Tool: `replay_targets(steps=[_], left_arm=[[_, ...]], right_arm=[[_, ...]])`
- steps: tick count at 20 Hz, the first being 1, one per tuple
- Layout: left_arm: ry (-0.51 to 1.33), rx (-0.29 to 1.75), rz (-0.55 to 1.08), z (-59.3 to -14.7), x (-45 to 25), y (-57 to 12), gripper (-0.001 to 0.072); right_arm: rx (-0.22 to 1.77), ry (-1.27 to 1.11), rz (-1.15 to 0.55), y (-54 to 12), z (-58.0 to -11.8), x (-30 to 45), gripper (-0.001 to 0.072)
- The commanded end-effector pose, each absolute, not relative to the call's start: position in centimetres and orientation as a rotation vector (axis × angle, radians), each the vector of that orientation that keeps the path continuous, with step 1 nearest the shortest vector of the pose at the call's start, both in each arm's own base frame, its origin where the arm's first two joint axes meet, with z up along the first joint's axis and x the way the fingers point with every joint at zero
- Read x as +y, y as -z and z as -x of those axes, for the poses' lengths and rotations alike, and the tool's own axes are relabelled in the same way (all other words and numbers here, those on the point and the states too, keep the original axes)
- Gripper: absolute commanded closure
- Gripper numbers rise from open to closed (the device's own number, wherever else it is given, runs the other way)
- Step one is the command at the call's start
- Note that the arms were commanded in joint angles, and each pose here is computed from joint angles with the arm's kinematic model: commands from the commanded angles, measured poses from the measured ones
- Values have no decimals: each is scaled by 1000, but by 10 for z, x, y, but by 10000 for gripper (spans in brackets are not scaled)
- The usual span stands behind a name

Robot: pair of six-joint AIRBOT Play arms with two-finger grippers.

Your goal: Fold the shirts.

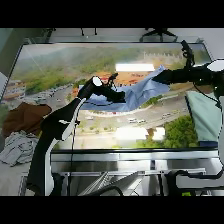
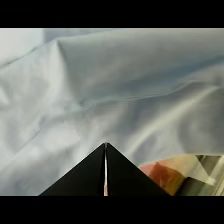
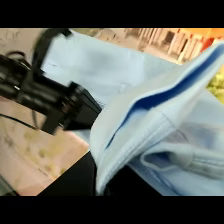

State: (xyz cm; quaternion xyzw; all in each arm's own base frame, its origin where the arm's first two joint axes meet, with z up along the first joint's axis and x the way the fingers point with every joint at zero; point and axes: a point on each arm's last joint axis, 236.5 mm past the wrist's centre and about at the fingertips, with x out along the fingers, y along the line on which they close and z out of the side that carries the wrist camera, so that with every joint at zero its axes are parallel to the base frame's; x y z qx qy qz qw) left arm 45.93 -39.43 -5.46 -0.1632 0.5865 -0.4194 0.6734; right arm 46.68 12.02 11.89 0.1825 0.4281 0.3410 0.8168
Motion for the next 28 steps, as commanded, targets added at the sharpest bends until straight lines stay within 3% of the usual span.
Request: replay_targets(steps=[1, 5, 8, 11, 13, 15, 16, 18, 23, 28], left_arm=[[997, 1184, 310, -478, -336, -29, 692], [850, 954, 346, -511, -205, -149, 692], [749, 864, 363, -511, -141, -191, 692], [704, 842, 351, -501, -111, -191, 691], [704, 865, 343, -496, -105, -173, 692], [709, 913, 357, -490, -105, -150, 692], [711, 933, 361, -488, -105, -140, 692], [710, 965, 377, -484, -106, -125, 691], [722, 997, 383, -477, -107, -118, 692], [729, 1007, 383, -474, -108, -118, 692]], right_arm=[[915, -765, -372, -121, -462, 140, 696], [749, -785, -434, -142, -492, 217, 696], [597, -834, -498, -135, -508, 323, 695], [609, -812, -540, -58, -484, 439, 695], [654, -787, -480, 11, -454, 498, 654], [651, -940, -417, 27, -423, 542, -8], [641, -1015, -428, 16, -415, 551, 40], [572, -1046, -402, -20, -429, 536, 211], [593, -915, -307, -84, -496, 419, 210], [994, -759, -278, -35, -493, 295, 197]])
